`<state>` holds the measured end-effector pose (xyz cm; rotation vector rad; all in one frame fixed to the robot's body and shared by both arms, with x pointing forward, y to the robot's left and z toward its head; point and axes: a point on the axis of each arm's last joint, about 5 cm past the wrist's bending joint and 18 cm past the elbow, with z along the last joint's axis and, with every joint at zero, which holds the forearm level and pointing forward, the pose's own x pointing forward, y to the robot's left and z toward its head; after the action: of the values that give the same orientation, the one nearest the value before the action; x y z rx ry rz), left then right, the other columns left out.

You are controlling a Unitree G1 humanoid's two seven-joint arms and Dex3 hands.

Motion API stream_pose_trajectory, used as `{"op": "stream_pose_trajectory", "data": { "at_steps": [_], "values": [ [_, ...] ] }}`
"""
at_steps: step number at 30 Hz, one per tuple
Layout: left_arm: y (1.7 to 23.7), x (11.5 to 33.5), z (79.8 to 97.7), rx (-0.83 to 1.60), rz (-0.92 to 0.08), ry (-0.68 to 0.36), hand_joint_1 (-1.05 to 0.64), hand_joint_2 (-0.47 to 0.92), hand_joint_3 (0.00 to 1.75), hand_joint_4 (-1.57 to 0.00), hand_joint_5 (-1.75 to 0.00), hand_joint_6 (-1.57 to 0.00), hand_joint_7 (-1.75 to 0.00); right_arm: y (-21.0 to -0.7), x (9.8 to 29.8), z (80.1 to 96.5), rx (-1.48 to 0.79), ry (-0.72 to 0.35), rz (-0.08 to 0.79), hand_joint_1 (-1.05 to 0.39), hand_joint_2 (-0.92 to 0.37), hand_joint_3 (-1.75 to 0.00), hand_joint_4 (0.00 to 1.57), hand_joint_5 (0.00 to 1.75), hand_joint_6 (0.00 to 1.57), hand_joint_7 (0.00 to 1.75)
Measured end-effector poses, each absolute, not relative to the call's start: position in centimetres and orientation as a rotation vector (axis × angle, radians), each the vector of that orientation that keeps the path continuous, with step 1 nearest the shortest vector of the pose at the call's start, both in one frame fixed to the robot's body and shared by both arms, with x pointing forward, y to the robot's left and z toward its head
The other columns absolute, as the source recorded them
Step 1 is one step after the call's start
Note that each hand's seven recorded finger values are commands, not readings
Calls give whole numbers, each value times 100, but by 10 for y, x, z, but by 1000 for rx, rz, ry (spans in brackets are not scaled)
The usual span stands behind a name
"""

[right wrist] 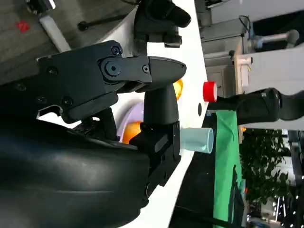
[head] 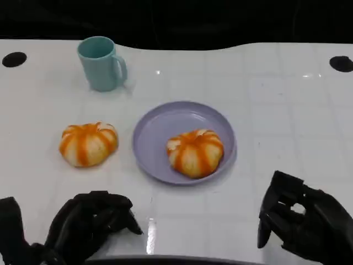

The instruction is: Grasp the bread from the table and place it into the plate.

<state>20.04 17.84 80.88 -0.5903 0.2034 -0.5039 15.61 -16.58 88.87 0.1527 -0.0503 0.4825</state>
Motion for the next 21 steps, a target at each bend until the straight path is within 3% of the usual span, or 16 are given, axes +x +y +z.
{"op": "stream_pose_trajectory", "data": {
  "at_steps": [11,21],
  "values": [
    [179,200,809,-590,-505,202,-94,69,0,-81,-140,-150,0,-171,145,871,243,2,495,-47,-92,-40,63,175,46,175],
    [179,200,810,-586,-503,198,-94,68,0,-81,-140,-150,0,-172,147,867,278,-9,507,-49,-92,-38,62,175,45,175]
  ]
}}
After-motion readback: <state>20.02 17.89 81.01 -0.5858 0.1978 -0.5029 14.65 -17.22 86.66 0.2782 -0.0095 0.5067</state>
